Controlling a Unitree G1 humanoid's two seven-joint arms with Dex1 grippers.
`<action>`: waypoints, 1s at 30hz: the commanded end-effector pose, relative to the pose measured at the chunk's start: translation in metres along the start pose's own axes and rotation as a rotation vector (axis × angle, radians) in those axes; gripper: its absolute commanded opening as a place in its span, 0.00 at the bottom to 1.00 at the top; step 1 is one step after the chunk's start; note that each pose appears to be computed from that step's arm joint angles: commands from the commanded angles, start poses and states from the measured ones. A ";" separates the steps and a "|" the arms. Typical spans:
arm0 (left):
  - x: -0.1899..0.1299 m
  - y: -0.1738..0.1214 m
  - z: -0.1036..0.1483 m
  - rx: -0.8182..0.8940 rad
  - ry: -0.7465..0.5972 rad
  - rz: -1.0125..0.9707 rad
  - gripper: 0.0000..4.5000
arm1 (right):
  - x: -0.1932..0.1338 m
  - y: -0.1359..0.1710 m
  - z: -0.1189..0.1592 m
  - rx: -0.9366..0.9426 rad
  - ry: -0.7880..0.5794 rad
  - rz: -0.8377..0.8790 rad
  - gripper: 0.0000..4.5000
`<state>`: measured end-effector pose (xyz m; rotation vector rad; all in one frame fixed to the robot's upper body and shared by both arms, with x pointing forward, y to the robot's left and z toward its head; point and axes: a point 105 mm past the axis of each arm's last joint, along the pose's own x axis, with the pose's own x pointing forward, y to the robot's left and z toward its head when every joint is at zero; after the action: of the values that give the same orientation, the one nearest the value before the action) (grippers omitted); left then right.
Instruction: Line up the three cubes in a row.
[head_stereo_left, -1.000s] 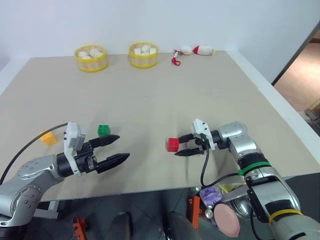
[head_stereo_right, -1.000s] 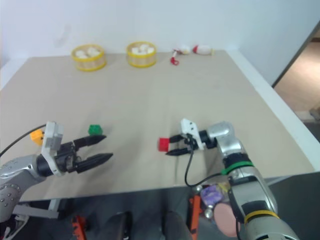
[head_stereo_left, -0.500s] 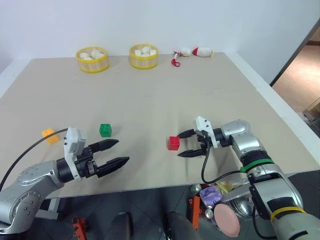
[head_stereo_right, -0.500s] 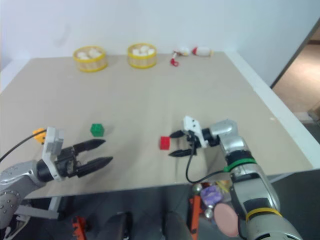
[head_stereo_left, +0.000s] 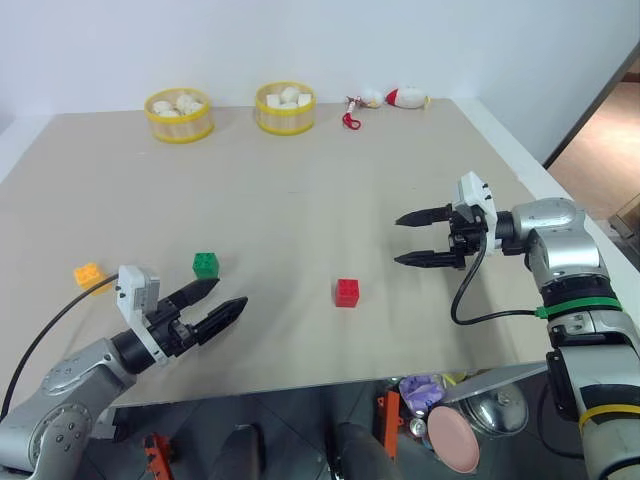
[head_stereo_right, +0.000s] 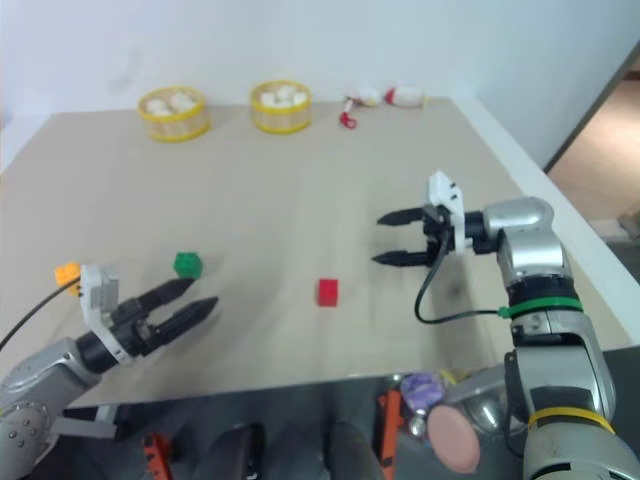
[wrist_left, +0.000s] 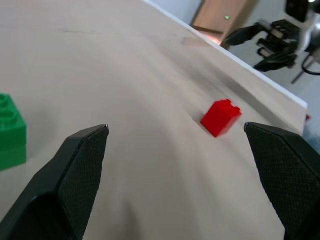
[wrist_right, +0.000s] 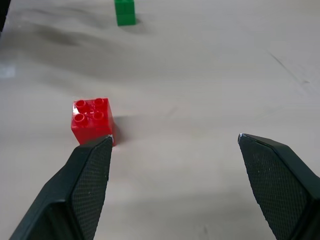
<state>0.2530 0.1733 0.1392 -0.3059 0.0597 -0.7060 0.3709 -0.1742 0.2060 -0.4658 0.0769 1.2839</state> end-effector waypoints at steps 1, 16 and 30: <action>-0.002 0.011 -0.001 0.027 -0.006 0.129 1.00 | 0.009 -0.015 0.050 -0.069 -0.176 -0.083 0.92; 0.002 0.054 -0.012 -0.058 -0.073 0.542 1.00 | 0.063 0.029 0.072 0.002 -0.347 0.012 0.92; 0.030 0.070 -0.022 0.082 0.081 0.510 1.00 | 0.057 0.031 0.074 0.019 -0.369 -0.016 0.92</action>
<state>0.3129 0.2022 0.1007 -0.1971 0.1610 -0.1909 0.3494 -0.0854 0.2291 -0.1884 -0.1548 1.3398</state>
